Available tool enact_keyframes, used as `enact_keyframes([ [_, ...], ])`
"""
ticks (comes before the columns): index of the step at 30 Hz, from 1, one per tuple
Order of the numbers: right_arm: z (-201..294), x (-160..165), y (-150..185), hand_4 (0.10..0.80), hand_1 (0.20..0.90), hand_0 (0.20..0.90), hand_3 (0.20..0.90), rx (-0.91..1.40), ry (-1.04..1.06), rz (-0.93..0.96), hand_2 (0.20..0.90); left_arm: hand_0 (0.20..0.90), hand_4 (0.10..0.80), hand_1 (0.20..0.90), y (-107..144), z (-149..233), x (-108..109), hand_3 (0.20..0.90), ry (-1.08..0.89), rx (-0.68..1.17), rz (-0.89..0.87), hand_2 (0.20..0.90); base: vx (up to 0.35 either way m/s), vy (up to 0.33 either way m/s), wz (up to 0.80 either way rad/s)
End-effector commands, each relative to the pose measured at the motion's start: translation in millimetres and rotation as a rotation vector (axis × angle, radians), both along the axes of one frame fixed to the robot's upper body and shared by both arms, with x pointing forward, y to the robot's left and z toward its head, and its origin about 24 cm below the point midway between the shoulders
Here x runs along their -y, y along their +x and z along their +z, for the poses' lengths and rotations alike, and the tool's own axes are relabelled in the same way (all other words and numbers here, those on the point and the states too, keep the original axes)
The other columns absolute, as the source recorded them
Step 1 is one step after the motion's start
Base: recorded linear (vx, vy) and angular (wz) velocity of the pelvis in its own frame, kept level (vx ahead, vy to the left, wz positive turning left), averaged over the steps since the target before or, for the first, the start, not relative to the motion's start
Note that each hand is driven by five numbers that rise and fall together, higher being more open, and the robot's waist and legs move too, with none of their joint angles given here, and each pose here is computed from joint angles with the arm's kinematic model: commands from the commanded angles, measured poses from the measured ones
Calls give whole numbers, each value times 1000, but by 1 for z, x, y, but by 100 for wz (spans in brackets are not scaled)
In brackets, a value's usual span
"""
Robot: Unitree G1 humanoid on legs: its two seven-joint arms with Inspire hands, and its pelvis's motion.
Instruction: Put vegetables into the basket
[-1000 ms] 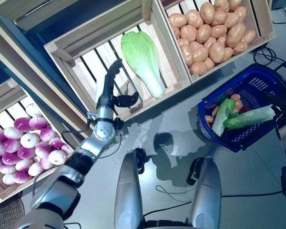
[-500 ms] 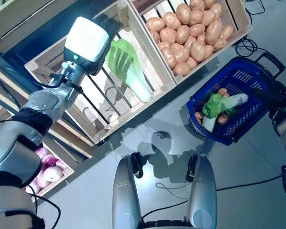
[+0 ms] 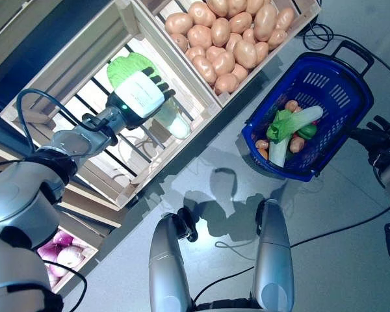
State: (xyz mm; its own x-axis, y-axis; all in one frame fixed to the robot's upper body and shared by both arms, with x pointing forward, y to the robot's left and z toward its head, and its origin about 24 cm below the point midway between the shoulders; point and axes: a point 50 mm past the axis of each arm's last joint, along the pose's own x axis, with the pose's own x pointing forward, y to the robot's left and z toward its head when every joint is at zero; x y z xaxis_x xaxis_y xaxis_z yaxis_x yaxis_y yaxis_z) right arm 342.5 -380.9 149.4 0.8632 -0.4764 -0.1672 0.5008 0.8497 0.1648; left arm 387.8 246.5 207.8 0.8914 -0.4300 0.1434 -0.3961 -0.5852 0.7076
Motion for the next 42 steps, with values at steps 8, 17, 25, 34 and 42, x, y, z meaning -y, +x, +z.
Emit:
enact_keyframes([
  [8, 42, 14, -2, 800, 900, 900, 900, 185, -3, -21, 900, 900, 800, 900, 5, 73, 18, 900, -97, 253, -72, 900, -56, 3, -4],
  [17, 45, 3, 6, 800, 900, 900, 900, 238, 24, 17, 900, 900, 800, 900, 12, 69, 30, 900, -47, 190, -44, 900, -45, -6, 0],
  [25, 47, 0, 8, 800, 900, 900, 900, 262, 49, 23, 900, 900, 800, 900, 19, 55, 29, 900, -18, 49, 86, 900, 0, 0, 0],
  [34, 53, -2, 11, 800, 900, 900, 900, 292, 74, 32, 900, 900, 800, 900, 24, 63, 19, 900, -91, 57, 262, 900, -4, 1, -1],
  [42, 56, -8, 13, 800, 900, 900, 900, 344, 52, 109, 900, 300, 400, 300, 24, 81, 20, 300, -181, 151, 217, 300, -6, 2, -1],
])
